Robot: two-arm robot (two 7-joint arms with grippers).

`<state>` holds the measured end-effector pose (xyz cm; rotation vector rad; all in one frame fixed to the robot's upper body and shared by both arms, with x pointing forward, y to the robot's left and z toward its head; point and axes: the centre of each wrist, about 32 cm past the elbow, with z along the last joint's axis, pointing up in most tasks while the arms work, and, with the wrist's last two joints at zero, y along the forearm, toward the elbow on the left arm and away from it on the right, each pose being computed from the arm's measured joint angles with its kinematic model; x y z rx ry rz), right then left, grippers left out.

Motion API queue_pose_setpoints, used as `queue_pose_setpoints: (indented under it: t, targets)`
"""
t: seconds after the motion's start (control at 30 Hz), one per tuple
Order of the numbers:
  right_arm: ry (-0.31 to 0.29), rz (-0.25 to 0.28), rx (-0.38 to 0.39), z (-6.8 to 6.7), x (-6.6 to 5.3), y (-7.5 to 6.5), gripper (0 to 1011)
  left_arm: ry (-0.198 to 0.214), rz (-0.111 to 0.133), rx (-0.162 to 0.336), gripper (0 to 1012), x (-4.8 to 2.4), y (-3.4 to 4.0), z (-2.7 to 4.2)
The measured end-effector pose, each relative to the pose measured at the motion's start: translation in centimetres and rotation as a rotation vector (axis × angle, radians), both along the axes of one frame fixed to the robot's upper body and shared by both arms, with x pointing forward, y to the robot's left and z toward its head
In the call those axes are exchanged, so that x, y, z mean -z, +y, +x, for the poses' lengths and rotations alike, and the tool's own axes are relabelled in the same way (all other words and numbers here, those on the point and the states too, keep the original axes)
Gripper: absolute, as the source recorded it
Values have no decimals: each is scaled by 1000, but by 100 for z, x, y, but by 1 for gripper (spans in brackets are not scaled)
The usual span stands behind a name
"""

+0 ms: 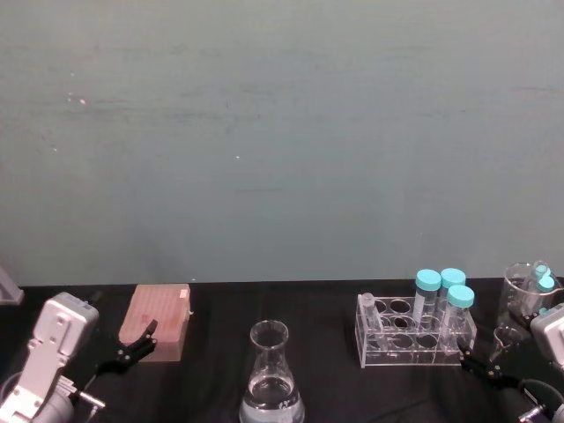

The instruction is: Pour the liquid from the test tube into the beaker using one hand.

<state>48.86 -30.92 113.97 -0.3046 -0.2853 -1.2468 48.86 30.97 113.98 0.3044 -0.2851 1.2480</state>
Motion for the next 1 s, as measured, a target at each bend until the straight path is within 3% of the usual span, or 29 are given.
queue_pose_setpoints:
  t: [1.0]
  targets:
    - [0,0,1,1,-1,-5,1003,0,0,0,1000,0,0,0]
